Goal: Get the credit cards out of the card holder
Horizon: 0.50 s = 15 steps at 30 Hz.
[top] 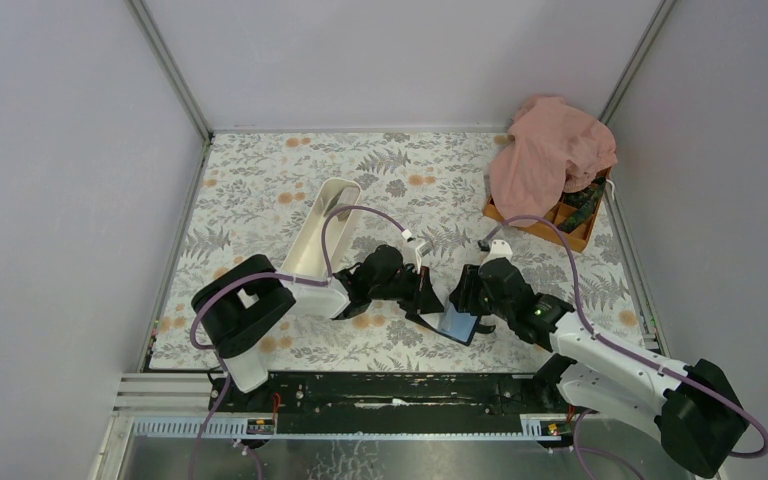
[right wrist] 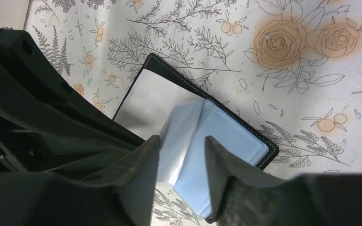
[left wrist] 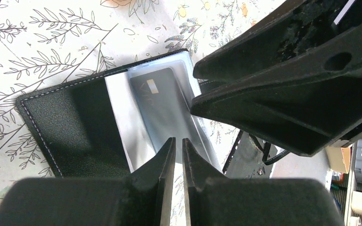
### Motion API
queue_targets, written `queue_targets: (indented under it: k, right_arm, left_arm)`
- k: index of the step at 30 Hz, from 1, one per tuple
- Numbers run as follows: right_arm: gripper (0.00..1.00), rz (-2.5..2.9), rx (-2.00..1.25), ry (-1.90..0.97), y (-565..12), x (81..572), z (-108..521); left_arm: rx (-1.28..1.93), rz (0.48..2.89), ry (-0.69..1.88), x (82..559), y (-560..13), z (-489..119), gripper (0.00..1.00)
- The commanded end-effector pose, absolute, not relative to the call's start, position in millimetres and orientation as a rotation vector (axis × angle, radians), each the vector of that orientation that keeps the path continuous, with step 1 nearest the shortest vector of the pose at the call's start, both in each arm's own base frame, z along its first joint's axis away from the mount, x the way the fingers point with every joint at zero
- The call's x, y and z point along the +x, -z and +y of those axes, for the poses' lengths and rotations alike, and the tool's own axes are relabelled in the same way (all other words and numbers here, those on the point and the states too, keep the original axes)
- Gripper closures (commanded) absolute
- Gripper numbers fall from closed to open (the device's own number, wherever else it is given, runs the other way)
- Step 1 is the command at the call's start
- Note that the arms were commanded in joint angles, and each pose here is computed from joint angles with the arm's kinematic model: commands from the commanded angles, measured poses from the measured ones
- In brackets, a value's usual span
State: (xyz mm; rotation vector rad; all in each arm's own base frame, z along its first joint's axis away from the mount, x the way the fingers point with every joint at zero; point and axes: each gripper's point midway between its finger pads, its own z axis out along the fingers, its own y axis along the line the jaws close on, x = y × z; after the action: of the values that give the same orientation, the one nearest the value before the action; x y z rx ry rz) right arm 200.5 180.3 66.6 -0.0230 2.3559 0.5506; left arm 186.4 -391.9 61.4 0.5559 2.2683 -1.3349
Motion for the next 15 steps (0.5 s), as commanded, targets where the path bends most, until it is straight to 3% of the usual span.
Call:
queue_targets:
  k: [1,4,6,15]
  right_arm:
    - [0.62,2.374,-0.008,-0.553,-60.6,196.8,179.2]
    - [0.82,2.390,0.004,-0.546,-56.6,191.8,175.1]
    - [0.89,2.391,0.014,-0.542,-55.5,189.2,171.8]
    - [1.00,2.402,0.013,-0.498,-50.7,181.3,159.2]
  left_arm:
    - [0.576,2.210,1.373,186.3,-69.8,-398.7,0.84]
    - [0.574,2.210,1.366,187.2,-69.2,-397.7,0.84]
    - [0.576,2.210,1.366,187.0,-69.0,-397.6,0.84]
    - [0.585,2.206,1.372,185.6,-68.5,-397.0,0.84]
